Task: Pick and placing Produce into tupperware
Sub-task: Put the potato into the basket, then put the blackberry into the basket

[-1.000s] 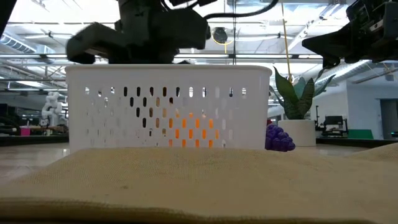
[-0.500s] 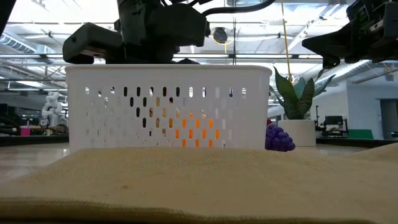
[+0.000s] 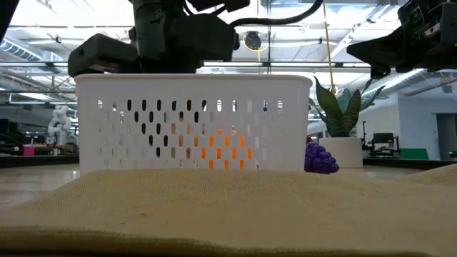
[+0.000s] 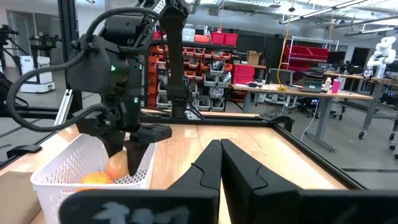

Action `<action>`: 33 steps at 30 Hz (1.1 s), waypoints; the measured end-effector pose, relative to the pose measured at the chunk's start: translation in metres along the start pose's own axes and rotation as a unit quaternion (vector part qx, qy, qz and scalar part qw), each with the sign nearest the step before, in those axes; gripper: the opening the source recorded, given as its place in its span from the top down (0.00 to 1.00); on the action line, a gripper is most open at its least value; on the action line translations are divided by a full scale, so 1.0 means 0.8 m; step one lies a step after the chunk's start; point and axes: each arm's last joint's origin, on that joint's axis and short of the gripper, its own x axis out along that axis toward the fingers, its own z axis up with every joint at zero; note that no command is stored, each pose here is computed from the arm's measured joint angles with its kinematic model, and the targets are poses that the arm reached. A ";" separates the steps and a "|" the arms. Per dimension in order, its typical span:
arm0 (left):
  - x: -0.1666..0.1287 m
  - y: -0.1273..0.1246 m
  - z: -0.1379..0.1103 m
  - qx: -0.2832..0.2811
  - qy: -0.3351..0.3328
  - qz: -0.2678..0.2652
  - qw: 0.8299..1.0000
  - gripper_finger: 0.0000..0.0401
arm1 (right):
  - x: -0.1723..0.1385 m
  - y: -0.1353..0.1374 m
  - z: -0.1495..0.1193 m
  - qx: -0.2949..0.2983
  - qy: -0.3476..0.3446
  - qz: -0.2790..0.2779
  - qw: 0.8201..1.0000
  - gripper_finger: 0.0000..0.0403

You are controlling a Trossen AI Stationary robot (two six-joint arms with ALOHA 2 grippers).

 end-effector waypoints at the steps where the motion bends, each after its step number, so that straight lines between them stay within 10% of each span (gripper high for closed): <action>1: 0.001 0.000 0.001 0.000 -0.006 0.002 1.000 0.54 | 0.000 0.000 0.000 0.000 0.000 0.000 1.000 1.00; 33: -0.004 0.004 0.004 -0.027 -0.019 -0.019 0.999 0.40 | 0.000 0.000 0.000 0.000 0.000 0.000 1.000 1.00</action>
